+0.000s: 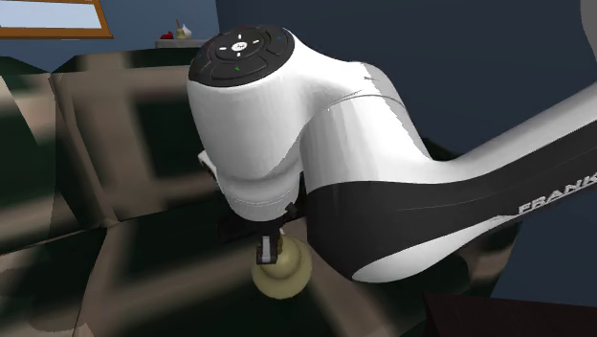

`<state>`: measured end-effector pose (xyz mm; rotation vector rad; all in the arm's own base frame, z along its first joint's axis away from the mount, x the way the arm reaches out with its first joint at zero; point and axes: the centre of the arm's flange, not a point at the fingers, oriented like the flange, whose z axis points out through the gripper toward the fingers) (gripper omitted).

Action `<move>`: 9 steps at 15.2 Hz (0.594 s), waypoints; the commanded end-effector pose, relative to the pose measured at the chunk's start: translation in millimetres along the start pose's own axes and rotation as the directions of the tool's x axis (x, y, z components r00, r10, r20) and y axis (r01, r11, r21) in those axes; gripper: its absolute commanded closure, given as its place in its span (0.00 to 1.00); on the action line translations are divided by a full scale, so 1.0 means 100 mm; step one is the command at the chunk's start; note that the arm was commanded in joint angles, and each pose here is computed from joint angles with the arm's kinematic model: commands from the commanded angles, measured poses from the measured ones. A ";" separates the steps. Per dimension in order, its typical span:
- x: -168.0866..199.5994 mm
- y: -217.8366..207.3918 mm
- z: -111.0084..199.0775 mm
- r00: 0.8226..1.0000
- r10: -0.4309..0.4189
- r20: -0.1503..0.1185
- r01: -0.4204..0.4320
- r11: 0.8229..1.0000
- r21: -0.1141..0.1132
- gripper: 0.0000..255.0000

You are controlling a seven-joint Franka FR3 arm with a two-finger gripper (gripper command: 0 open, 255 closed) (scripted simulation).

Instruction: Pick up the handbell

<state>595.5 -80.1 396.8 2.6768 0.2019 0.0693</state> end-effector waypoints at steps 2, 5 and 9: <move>0.00 0.08 -0.15 1.000 0.000 -0.001 0.000 1.000 0.000 1.00; 0.01 0.15 -0.29 1.000 0.000 -0.001 0.000 1.000 0.000 1.00; 0.01 0.20 -0.39 1.000 0.000 -0.001 0.000 1.000 0.000 1.00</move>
